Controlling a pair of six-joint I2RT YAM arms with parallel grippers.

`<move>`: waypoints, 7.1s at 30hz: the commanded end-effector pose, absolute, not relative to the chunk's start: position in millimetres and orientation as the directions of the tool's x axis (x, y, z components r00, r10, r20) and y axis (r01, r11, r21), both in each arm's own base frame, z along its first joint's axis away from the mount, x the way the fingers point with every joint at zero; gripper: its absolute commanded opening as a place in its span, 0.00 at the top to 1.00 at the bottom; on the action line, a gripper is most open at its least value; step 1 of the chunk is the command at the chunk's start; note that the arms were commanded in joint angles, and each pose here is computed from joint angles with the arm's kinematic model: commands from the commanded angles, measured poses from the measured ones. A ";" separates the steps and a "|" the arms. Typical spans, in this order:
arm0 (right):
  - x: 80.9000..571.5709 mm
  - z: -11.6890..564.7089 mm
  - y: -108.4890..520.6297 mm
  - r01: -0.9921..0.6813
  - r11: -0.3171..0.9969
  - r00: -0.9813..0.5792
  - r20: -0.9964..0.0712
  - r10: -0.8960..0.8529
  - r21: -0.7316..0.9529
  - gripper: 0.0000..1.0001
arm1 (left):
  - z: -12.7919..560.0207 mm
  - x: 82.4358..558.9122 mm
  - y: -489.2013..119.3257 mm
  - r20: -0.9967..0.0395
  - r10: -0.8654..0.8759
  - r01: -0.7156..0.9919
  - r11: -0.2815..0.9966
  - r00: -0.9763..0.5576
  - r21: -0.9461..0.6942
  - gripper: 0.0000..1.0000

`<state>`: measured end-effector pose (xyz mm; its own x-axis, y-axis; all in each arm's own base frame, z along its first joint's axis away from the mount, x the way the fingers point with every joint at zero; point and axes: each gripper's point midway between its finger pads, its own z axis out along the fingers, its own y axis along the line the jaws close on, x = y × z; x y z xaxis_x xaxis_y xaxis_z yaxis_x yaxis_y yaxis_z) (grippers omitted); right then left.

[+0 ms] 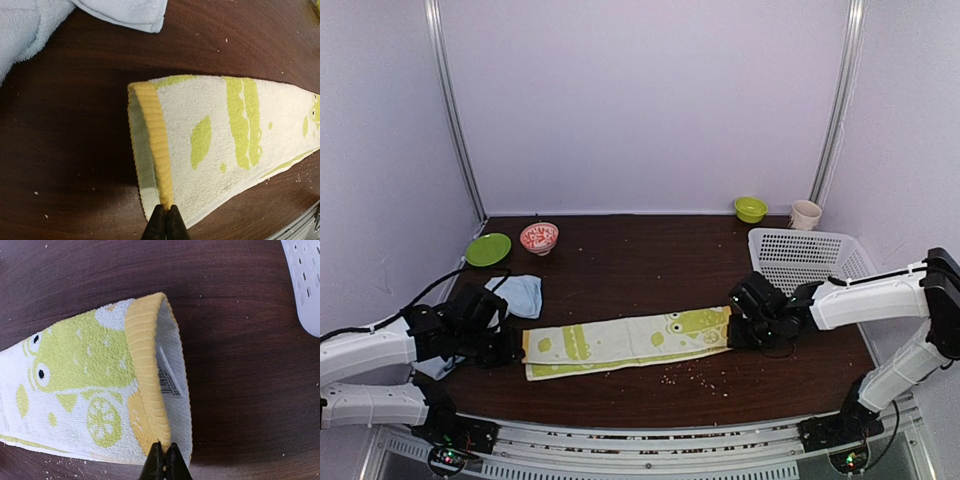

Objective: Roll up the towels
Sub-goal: Adjust the towel at the center of the board, then move the bin to the corner of the board.

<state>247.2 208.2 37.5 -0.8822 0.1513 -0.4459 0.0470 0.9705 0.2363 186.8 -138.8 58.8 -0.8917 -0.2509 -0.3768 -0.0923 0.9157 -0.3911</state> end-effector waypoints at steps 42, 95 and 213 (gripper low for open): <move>239.7 49.9 173.0 0.043 0.982 -0.881 -0.457 0.124 0.182 1.00 | 68.4 165.6 -167.0 -0.325 -0.213 0.007 0.827 -0.922 -0.563 1.00; 313.0 41.6 223.2 0.081 0.962 -0.861 -0.468 0.199 0.261 0.71 | 3.5 235.7 -186.6 -0.263 -0.160 -0.049 0.922 -0.951 -0.383 1.00; 218.6 69.0 77.4 0.269 0.958 -0.793 -0.543 0.277 0.096 0.78 | 6.6 194.4 -180.6 -0.337 -0.039 0.070 0.950 -0.941 -0.306 1.00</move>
<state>226.1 101.5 95.7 -0.7666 0.2934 -0.5713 0.2194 0.9557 0.1964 195.3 -188.6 16.2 -0.9338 -0.0580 -0.3532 0.0817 0.9262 -0.3681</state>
